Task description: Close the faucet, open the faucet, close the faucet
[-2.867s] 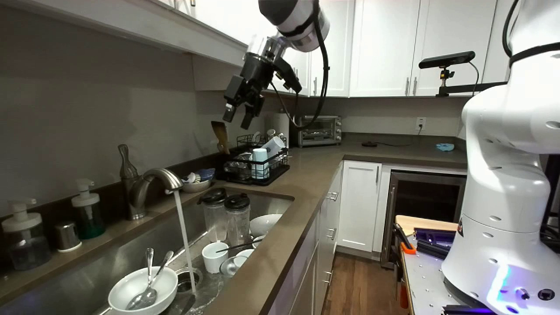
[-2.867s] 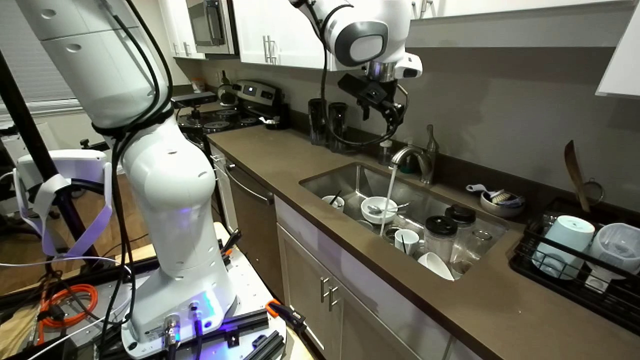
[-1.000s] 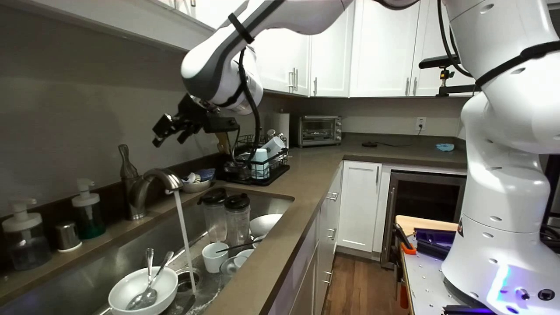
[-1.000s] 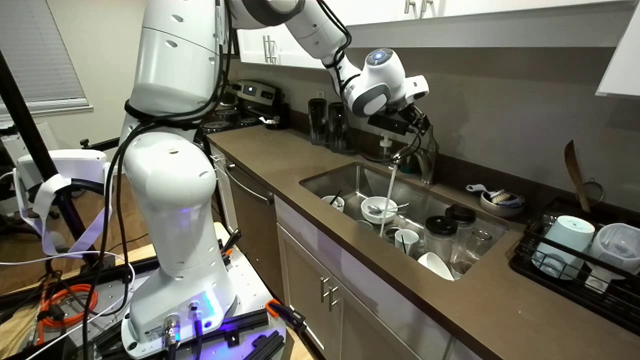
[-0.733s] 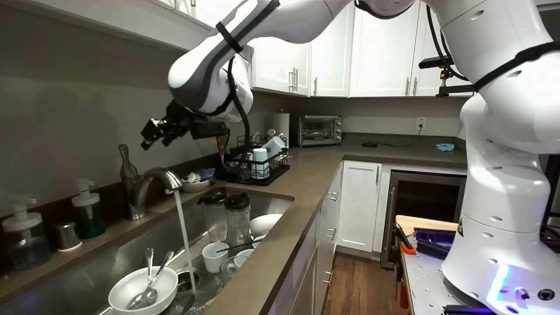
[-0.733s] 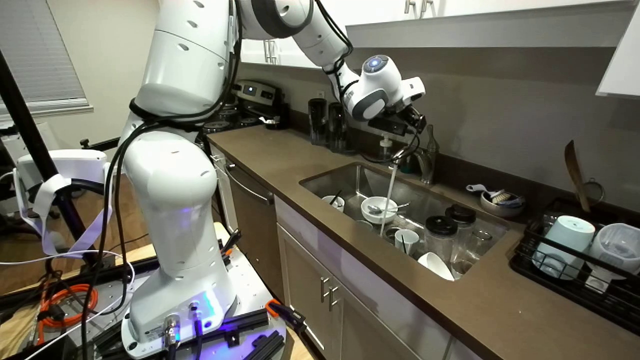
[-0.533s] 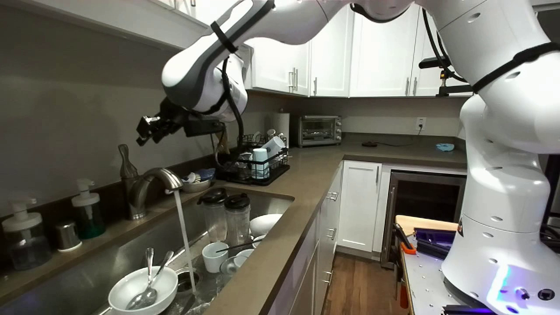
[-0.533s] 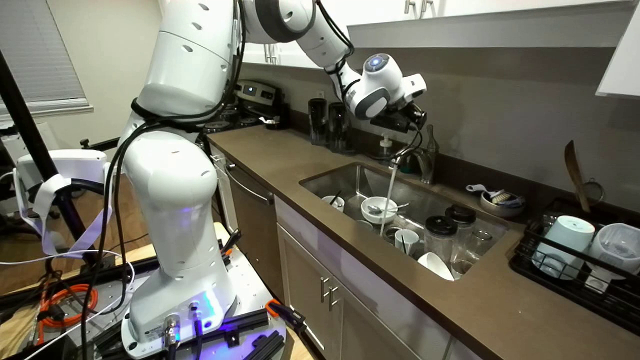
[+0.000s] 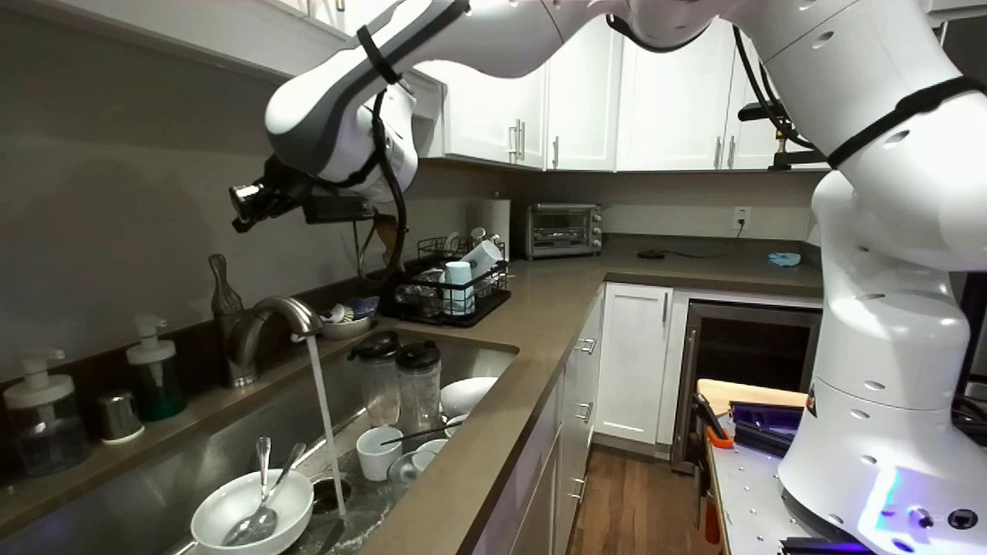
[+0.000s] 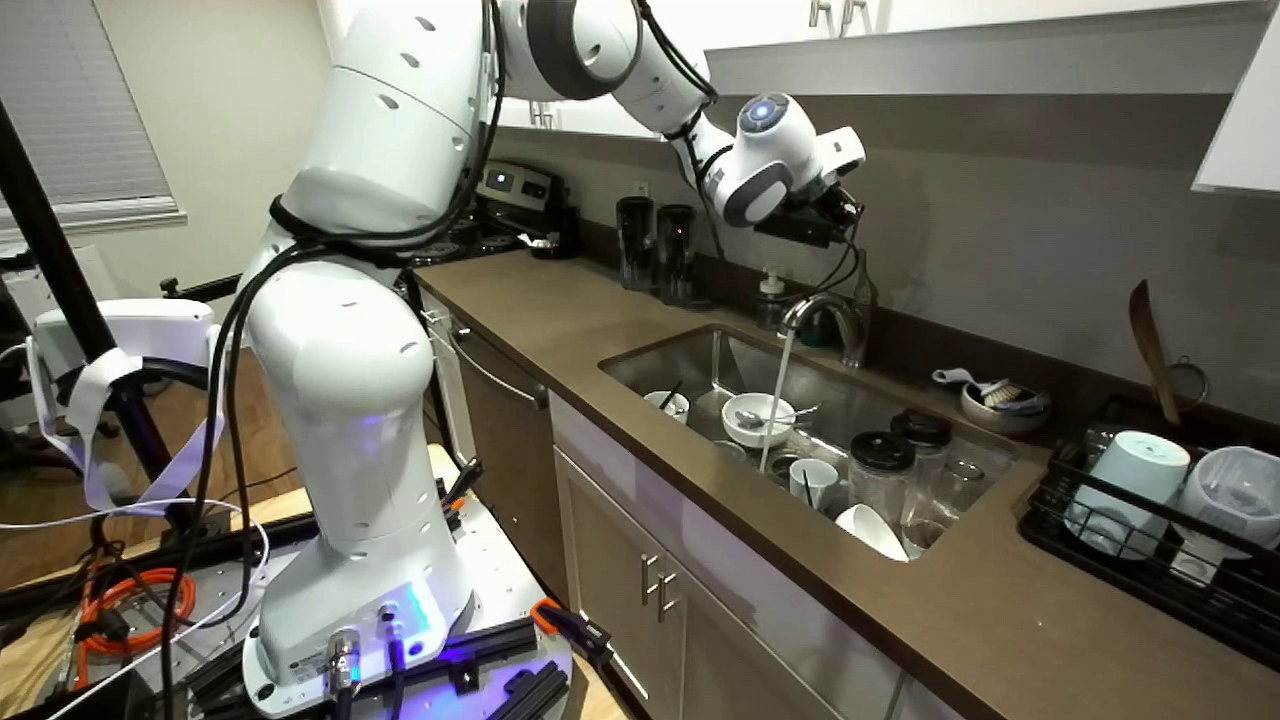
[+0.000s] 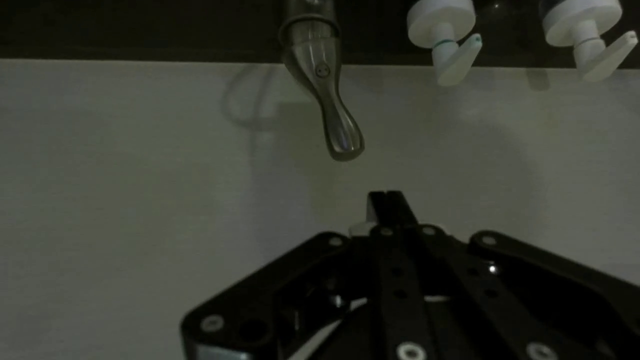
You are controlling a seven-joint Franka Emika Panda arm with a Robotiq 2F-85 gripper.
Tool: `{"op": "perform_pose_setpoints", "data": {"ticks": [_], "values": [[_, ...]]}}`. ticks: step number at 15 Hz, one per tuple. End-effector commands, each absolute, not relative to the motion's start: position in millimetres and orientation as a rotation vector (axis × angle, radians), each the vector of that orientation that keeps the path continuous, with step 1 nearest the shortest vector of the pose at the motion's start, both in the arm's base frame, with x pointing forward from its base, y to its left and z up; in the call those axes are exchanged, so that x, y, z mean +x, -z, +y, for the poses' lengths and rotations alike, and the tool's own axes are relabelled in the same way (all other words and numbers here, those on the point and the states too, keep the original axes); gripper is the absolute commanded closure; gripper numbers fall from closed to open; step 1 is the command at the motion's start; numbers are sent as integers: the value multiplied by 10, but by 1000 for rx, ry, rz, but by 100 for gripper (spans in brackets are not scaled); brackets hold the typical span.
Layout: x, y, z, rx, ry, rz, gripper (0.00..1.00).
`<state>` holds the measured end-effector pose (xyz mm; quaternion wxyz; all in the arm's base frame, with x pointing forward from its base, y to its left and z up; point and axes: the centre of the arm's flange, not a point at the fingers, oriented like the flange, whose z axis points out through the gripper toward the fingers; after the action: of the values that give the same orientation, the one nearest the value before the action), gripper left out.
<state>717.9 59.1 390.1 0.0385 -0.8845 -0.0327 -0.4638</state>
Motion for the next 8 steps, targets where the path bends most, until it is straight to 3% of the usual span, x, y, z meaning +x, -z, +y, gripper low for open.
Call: {"op": "perform_pose_setpoints", "data": {"ticks": [1, 8], "values": [[7406, -3812, 588, -2653, 1495, -83, 100], [7610, -3739, 644, -2589, 1607, -42, 100]]}}
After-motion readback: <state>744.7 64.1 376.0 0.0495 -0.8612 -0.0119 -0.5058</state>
